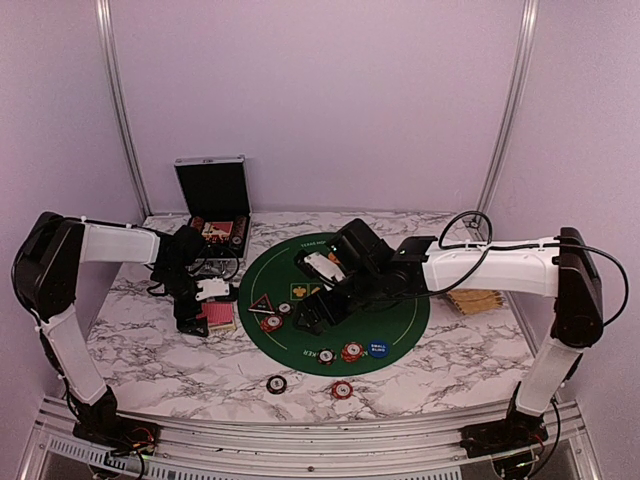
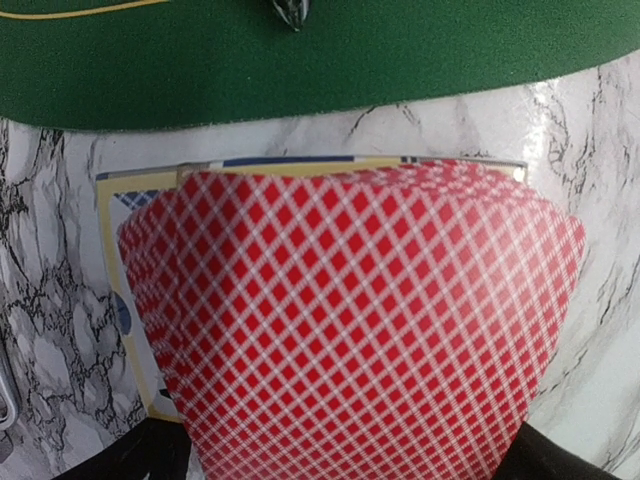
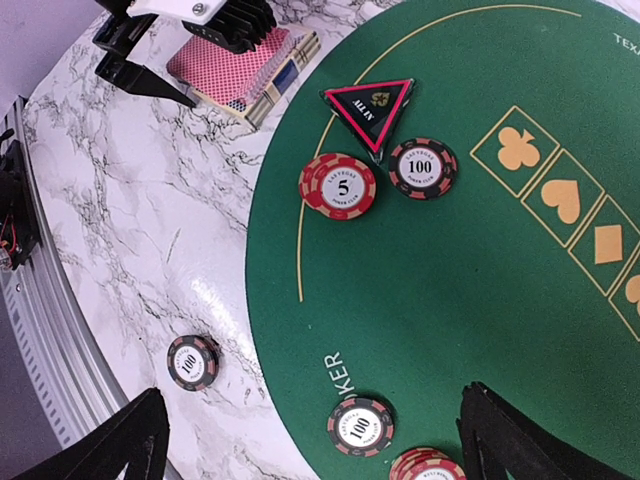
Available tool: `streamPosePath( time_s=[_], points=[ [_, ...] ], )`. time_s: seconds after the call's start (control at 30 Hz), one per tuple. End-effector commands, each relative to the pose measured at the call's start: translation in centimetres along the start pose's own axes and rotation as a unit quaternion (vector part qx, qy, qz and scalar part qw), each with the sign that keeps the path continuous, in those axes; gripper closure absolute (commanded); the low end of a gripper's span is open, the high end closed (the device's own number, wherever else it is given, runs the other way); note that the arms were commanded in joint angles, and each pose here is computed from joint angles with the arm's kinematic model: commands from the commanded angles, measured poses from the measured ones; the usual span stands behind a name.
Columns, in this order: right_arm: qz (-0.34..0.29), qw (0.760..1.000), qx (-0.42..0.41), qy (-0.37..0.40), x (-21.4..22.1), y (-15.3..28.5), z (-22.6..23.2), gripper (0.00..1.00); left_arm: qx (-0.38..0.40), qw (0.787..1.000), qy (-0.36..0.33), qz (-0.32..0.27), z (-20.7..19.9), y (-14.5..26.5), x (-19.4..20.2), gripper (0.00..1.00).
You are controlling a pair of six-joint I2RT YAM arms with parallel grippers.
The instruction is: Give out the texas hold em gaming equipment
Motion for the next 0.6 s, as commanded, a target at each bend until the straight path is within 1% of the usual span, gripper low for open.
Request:
streamPosePath(
  time_s=[0.0, 0.57],
  points=[
    [-0.026, 1.0, 0.004, -0.005, -1.0, 1.28, -0.14, 0.01, -0.015, 0.999, -0.016, 0.029, 0.12, -0.4, 1.11, 0.01],
    [-0.023, 1.0, 0.001, -0.006, -0.72, 0.92, -0.17, 0.01, -0.01, 1.0, 0.001, 0.021, 0.66, -0.1, 1.26, 0.01]
  ],
)
Point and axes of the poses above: each gripper's point midway between its finger pads, its own y axis back along the fingers, its own z axis along the line the jaws close on, x = y × z, the point moved 8 cm from there along y, back along the fingers, and after that the axes turned 13 degrees about y, right-handed, at the moved point
